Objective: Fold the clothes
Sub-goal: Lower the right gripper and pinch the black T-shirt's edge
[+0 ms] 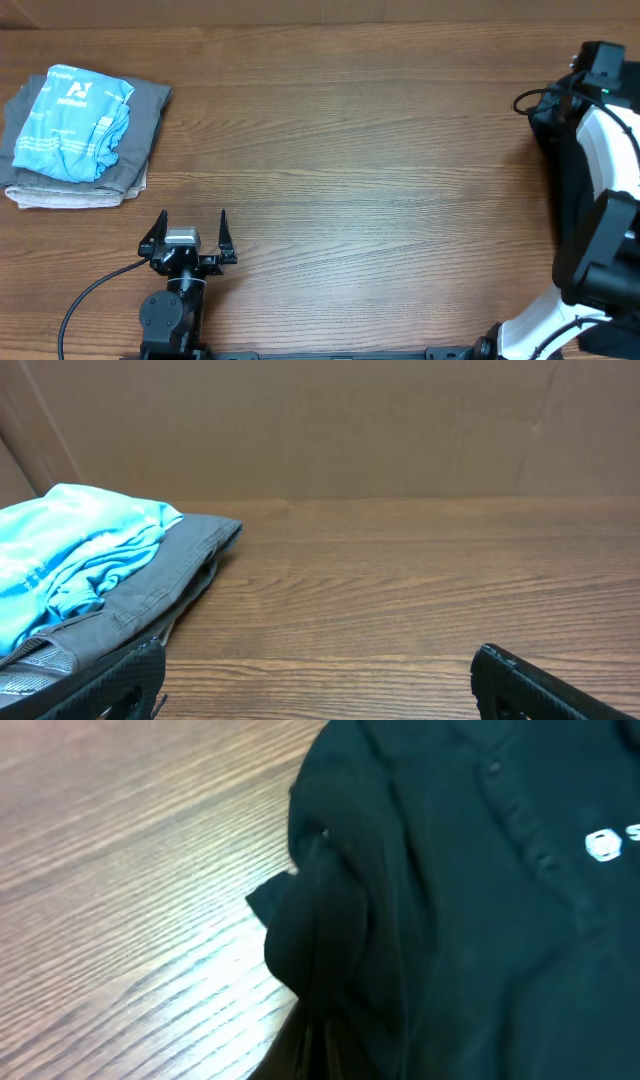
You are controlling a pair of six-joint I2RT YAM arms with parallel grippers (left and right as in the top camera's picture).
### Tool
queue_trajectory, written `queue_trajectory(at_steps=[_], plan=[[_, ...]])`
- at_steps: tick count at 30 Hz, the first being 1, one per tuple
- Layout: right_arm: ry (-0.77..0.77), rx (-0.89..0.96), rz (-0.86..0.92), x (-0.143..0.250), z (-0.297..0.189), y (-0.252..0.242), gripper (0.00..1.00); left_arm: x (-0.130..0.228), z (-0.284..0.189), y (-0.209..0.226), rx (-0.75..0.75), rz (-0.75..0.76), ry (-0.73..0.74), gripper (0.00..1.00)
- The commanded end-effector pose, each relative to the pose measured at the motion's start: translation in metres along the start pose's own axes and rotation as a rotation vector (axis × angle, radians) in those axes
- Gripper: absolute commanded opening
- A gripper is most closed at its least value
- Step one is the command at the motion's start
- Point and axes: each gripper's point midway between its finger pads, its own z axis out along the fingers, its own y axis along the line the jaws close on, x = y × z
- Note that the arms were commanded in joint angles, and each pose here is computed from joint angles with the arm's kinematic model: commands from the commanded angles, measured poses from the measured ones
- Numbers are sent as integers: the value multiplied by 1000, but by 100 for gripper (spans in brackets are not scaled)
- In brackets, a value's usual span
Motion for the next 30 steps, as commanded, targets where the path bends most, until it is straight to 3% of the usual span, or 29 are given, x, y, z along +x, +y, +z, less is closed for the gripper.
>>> queue_trajectory(at_steps=[1,10,18,30], plan=[[-2,-1,29,-4,-4,-8,4,-1,0,-1,2,-17,-11,100],[34,10,57,3,1,-25,4,-1,0,-1,2,-17,-11,100],[38,-153,69,0,0,-5,4,-1,0,-1,2,-17,-11,100],[83,-102,64,17,18,-11,4,-1,0,-1,2,-17,-11,100]])
